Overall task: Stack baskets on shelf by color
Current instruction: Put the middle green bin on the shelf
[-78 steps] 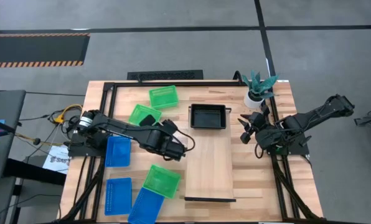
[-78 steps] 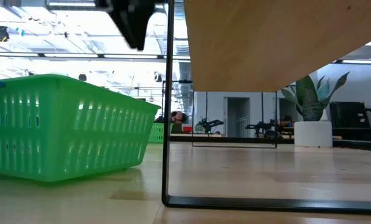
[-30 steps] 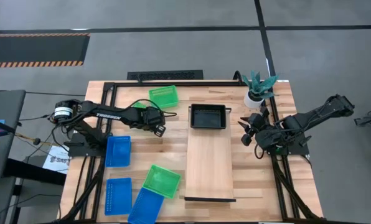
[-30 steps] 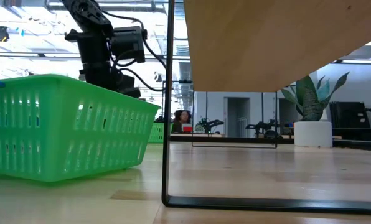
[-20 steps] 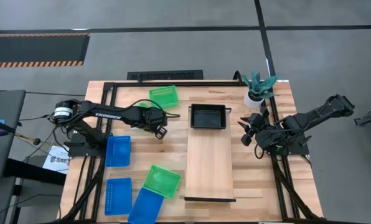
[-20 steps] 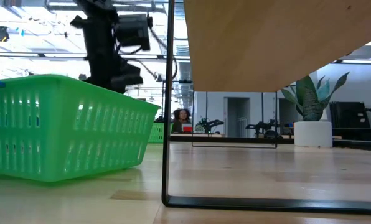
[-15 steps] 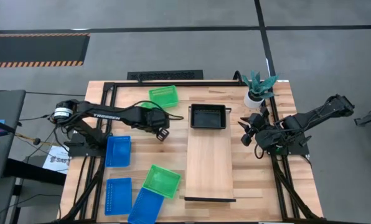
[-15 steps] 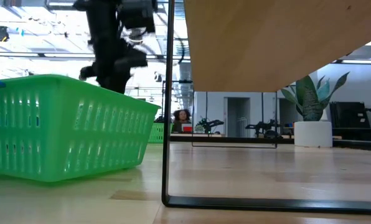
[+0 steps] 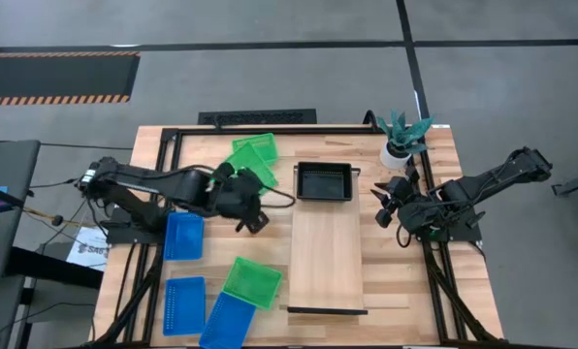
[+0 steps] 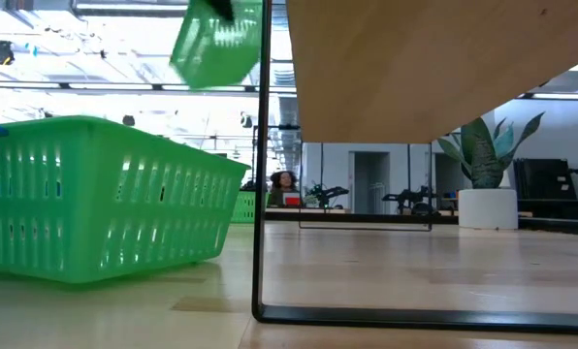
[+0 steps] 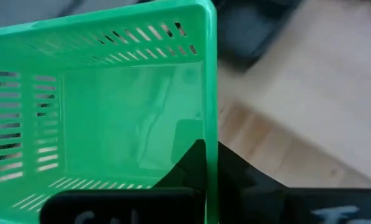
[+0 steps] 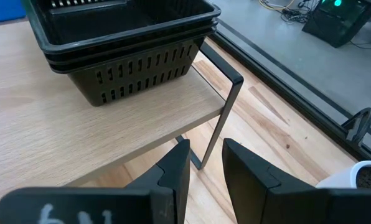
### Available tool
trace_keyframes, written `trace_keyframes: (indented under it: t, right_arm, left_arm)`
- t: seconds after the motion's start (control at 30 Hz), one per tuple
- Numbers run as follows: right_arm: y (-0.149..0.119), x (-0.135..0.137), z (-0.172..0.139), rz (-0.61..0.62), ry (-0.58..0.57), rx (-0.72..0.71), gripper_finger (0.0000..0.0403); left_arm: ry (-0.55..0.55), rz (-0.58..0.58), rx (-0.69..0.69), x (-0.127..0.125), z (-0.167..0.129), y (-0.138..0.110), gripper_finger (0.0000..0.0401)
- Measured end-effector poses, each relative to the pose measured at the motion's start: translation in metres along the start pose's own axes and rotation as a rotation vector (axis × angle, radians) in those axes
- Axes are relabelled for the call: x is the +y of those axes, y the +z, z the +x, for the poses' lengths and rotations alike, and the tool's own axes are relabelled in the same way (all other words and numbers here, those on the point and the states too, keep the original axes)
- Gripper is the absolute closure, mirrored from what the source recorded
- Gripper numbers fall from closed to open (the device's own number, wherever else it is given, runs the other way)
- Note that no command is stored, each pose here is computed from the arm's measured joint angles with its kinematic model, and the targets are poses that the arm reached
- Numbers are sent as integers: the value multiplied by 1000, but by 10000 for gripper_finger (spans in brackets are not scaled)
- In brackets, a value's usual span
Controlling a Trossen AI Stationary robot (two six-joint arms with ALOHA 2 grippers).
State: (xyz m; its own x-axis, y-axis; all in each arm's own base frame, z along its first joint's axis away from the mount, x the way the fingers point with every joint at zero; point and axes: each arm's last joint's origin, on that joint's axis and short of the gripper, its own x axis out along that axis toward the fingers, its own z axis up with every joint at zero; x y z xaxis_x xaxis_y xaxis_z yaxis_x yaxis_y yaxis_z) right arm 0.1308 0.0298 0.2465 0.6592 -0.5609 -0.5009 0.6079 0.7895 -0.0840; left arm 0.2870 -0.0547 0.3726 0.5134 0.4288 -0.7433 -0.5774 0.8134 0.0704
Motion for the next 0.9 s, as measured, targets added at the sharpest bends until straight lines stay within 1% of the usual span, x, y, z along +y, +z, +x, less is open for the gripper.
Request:
trace_keyframes:
  t: [0.13, 0.23, 0.27, 0.3, 0.33, 0.37, 0.5, 0.53, 0.57, 0.7, 0.77, 0.9]
  right_arm:
    - [0, 0, 0, 0, -4, -3, 285]
    - [0, 0, 0, -1, -6, -4, 285]
    - [0, 0, 0, -1, -6, -4, 285]
    - [0, 0, 0, 2, -6, -4, 285]
    - [0, 0, 0, 5, -6, -4, 285]
    - [0, 0, 0, 6, -5, -4, 285]
    - [0, 0, 0, 6, -6, -4, 285]
    - [0, 0, 0, 6, -6, -4, 285]
    - [0, 0, 0, 6, -6, -4, 285]
    - [0, 0, 0, 7, -5, -4, 285]
    - [0, 0, 0, 6, -6, -3, 285]
    - [-1, 0, 0, 2, -7, 0, 285]
  left_arm:
    - [-77, 179, -126, -15, -31, 6, 401]
    - [-189, 294, -179, -27, -41, 8, 401]
    - [-228, 318, -192, -31, -43, 8, 401]
    - [-262, 315, -213, -34, -44, 9, 401]
    - [-291, 274, -248, -38, -46, 13, 401]
    - [-315, 196, -283, -41, -47, 16, 401]
    - [-352, -191, -354, -43, -50, 28, 401]
    - [-348, -276, -358, -42, -50, 29, 401]
    - [-346, -337, -357, -42, -51, 28, 401]
    - [-368, -514, -320, -43, -51, 25, 401]
    - [-377, -583, -306, -47, -47, 25, 401]
    - [-370, -640, -272, -60, -31, 24, 401]
